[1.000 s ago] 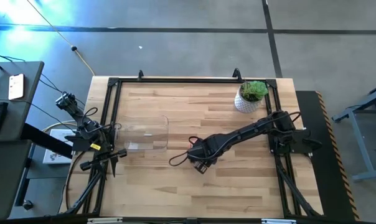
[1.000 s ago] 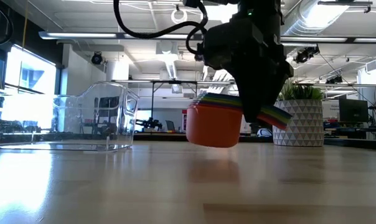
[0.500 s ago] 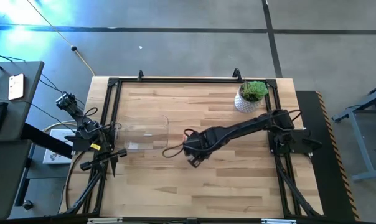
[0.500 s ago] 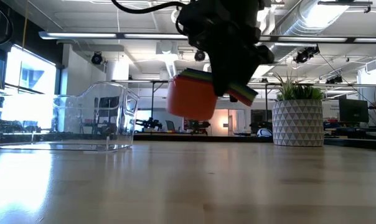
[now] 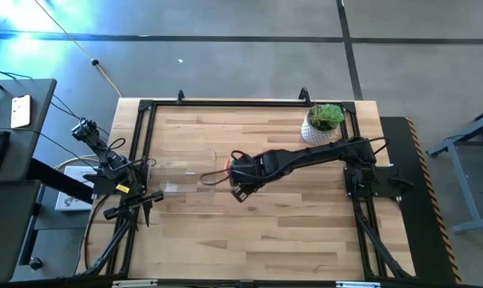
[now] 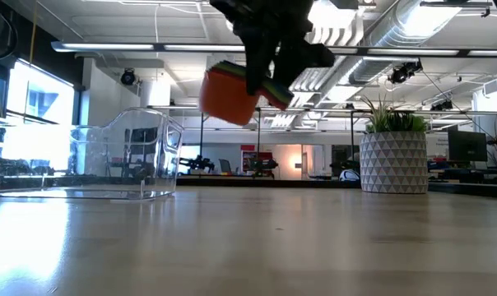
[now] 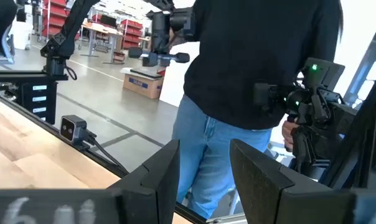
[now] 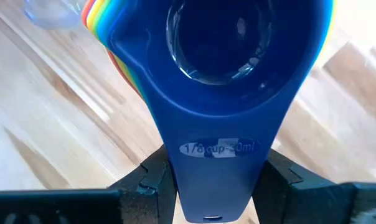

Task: Nest measuring cups in basket
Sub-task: Put the measuring cups on the transparent bin

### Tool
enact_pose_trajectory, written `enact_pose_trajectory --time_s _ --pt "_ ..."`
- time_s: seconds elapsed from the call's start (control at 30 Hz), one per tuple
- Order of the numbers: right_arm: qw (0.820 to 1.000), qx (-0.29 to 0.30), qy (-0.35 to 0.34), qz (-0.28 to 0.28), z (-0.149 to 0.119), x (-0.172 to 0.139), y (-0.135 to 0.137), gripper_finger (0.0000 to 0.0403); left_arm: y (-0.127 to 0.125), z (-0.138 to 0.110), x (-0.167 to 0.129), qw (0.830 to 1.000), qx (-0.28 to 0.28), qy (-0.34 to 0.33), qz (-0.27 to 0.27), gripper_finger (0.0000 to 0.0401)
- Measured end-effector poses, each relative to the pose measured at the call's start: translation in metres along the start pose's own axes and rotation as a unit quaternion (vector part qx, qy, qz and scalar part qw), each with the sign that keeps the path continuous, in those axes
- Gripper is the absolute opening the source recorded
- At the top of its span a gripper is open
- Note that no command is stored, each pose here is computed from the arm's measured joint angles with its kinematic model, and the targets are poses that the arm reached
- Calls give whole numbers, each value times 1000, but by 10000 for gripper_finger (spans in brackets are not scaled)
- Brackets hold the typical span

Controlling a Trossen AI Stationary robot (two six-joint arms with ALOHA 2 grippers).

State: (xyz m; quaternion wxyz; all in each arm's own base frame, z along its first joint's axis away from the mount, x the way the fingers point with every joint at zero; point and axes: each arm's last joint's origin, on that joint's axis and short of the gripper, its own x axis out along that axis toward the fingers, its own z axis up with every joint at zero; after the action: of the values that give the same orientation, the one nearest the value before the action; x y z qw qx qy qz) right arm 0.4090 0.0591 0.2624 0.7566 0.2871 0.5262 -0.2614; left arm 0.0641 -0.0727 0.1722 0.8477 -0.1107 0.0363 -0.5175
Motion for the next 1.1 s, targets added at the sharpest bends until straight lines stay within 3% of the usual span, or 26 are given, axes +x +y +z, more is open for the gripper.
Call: enact_pose_trajectory --time_s 0.5,0.83,1.1 --pt "993 28 -111 35 48 -40 -4 137 1 0 0 998 -60 -6 20 131" --pt "974 24 -207 93 77 -52 -1 137 3 1 -1 995 -97 -12 36 131" --pt "947 1 -289 143 101 -61 1 137 10 2 -3 991 -111 -25 71 131"
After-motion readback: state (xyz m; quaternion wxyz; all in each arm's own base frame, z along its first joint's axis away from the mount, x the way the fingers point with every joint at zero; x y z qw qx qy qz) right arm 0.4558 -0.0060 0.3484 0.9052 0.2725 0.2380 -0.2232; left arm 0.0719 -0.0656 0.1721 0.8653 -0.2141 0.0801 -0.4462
